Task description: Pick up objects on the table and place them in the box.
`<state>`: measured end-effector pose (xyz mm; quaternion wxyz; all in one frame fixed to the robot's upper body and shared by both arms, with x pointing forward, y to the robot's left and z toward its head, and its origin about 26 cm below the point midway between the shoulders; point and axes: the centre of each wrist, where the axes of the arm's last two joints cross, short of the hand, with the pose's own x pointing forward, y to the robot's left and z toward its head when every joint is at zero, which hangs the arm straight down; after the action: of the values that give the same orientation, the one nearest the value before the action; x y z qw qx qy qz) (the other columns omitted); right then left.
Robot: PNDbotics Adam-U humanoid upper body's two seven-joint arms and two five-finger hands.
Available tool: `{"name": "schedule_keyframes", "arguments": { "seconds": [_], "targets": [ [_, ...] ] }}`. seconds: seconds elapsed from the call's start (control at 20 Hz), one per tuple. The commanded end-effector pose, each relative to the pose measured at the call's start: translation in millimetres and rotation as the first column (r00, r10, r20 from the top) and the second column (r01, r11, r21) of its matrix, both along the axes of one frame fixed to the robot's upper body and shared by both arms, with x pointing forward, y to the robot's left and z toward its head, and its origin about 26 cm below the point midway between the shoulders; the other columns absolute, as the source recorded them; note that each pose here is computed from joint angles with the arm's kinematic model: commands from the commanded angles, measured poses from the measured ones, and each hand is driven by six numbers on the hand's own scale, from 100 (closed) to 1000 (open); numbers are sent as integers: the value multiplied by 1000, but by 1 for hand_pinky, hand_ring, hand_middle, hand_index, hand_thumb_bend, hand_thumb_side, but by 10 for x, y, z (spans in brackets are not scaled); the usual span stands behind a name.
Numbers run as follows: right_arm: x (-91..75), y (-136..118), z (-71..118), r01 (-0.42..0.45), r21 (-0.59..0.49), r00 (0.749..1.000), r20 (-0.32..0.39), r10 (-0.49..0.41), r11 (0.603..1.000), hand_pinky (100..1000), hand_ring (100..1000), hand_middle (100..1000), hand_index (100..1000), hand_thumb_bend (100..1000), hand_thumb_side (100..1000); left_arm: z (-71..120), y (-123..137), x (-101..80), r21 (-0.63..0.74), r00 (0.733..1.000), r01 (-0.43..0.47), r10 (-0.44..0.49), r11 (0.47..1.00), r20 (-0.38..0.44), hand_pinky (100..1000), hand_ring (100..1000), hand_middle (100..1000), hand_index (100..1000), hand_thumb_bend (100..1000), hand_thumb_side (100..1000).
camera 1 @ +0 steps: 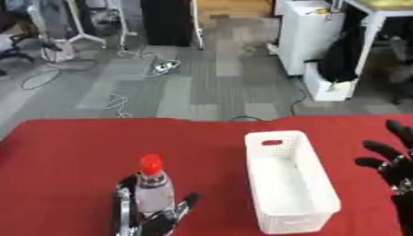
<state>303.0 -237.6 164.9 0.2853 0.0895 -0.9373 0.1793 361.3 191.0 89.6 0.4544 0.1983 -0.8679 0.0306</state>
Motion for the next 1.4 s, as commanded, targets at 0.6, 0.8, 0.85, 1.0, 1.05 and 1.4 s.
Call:
{"name": "schedule_keyframes", "arguments": {
  "seconds": [0.6, 0.8, 0.85, 1.0, 1.05, 1.4],
  "targets": [
    [-2, -21, 13, -3, -10, 1000, -3, 3, 1000, 761, 860, 990, 990, 100, 716, 968, 60, 42, 87, 968, 152, -166, 985, 188, 100, 251, 101, 174, 100, 100],
    [-3, -26, 12, -1, -10, 1000, -4, 1, 1000, 761, 859, 991, 990, 100, 716, 1005, 25, 48, 84, 962, 177, -191, 981, 193, 100, 267, 118, 173, 100, 100],
    [-3, -27, 11, -1, -10, 1000, -5, 1, 1000, 761, 859, 991, 990, 100, 716, 1014, 17, 51, 83, 961, 183, -196, 980, 195, 100, 264, 116, 172, 100, 100],
    [-3, -28, 10, 0, -10, 1000, -6, 0, 1000, 760, 859, 990, 990, 100, 716, 1050, -10, 63, 84, 957, 197, -210, 977, 200, 100, 283, 136, 179, 100, 100],
    [-3, -28, 10, 0, -10, 1000, -7, 0, 1000, 760, 859, 990, 990, 100, 716, 1068, -25, 69, 88, 955, 204, -218, 975, 200, 100, 284, 137, 179, 100, 100],
    [-1, -26, 13, -5, -11, 1000, -7, 5, 1000, 760, 859, 990, 991, 100, 716, 1310, -191, 148, 125, 927, 298, -318, 946, 198, 100, 303, 148, 192, 100, 100]
  ]
}}
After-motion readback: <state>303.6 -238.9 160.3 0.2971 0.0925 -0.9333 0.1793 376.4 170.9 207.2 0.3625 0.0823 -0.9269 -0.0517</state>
